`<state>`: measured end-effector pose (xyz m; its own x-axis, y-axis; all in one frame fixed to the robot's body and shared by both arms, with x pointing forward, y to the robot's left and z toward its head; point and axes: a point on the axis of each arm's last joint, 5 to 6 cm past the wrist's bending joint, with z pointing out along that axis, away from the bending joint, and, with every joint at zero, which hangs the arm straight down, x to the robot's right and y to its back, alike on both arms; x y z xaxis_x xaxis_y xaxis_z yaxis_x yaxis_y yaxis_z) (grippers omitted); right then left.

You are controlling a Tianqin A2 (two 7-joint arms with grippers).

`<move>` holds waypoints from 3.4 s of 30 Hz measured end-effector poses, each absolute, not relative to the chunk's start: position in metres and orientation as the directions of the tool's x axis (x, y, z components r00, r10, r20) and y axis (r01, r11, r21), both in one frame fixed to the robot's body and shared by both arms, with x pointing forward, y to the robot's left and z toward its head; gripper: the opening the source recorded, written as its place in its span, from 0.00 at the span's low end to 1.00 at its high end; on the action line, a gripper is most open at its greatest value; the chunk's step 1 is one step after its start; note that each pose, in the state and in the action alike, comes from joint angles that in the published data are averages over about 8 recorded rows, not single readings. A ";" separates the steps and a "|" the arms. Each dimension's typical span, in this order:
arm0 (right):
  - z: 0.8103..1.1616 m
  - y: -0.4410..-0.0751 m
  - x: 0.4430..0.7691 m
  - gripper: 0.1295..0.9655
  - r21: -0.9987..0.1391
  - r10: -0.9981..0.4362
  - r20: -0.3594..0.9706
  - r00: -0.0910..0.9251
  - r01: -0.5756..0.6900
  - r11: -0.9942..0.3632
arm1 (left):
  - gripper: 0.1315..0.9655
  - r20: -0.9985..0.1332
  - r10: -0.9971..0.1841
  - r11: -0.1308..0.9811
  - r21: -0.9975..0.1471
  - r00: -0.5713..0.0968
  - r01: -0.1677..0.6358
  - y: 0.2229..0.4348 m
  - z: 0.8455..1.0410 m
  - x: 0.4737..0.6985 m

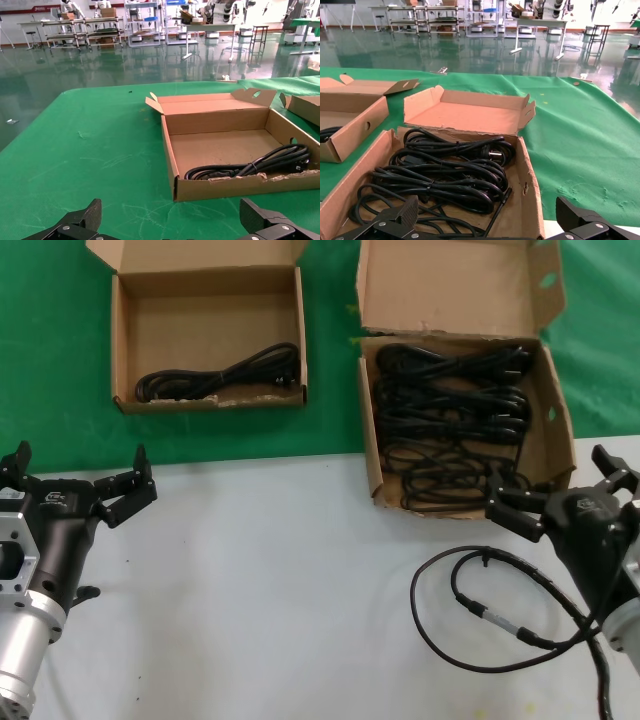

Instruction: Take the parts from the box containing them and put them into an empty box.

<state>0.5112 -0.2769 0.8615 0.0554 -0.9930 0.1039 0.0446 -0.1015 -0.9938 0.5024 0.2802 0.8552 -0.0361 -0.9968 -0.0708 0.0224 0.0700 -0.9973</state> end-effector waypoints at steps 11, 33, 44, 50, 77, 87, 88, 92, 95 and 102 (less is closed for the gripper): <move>0.861 -0.277 0.511 1.00 -0.994 -0.993 0.104 0.055 0.045 -0.101 | 1.00 -0.071 -0.997 0.070 -0.997 -0.036 0.022 0.280 0.855 0.502; 0.861 -0.277 0.511 1.00 -0.994 -0.993 0.104 0.055 0.045 -0.101 | 1.00 -0.071 -0.997 0.070 -0.997 -0.036 0.022 0.280 0.855 0.502; 0.861 -0.277 0.511 1.00 -0.994 -0.993 0.104 0.055 0.045 -0.101 | 1.00 -0.071 -0.997 0.070 -0.997 -0.036 0.022 0.280 0.855 0.502; 0.861 -0.277 0.511 1.00 -0.994 -0.993 0.104 0.055 0.045 -0.101 | 1.00 -0.071 -0.997 0.070 -0.997 -0.036 0.022 0.280 0.855 0.502; 0.861 -0.277 0.511 1.00 -0.994 -0.993 0.104 0.055 0.045 -0.101 | 1.00 -0.071 -0.997 0.070 -0.997 -0.036 0.022 0.280 0.855 0.502; 0.861 -0.277 0.511 1.00 -0.994 -0.993 0.104 0.055 0.045 -0.101 | 1.00 -0.071 -0.997 0.070 -0.997 -0.036 0.022 0.280 0.855 0.502; 0.861 -0.277 0.511 1.00 -0.994 -0.993 0.104 0.055 0.045 -0.101 | 1.00 -0.071 -0.997 0.070 -0.997 -0.036 0.022 0.280 0.855 0.502; 0.861 -0.277 0.511 1.00 -0.994 -0.993 0.104 0.055 0.045 -0.101 | 1.00 -0.071 -0.997 0.070 -0.997 -0.036 0.022 0.280 0.855 0.502; 0.861 -0.277 0.511 1.00 -0.994 -0.993 0.104 0.055 0.045 -0.101 | 1.00 -0.071 -0.997 0.070 -0.997 -0.036 0.022 0.280 0.855 0.502; 0.861 -0.277 0.511 1.00 -0.994 -0.993 0.104 0.055 0.045 -0.101 | 1.00 -0.071 -0.997 0.070 -0.997 -0.036 0.022 0.280 0.855 0.502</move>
<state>0.5112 -0.2769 0.8615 0.0554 -0.9930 0.1039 0.0446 -0.1015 -0.9938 0.5024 0.2802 0.8552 -0.0361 -0.9968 -0.0707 0.0224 0.0699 -0.9973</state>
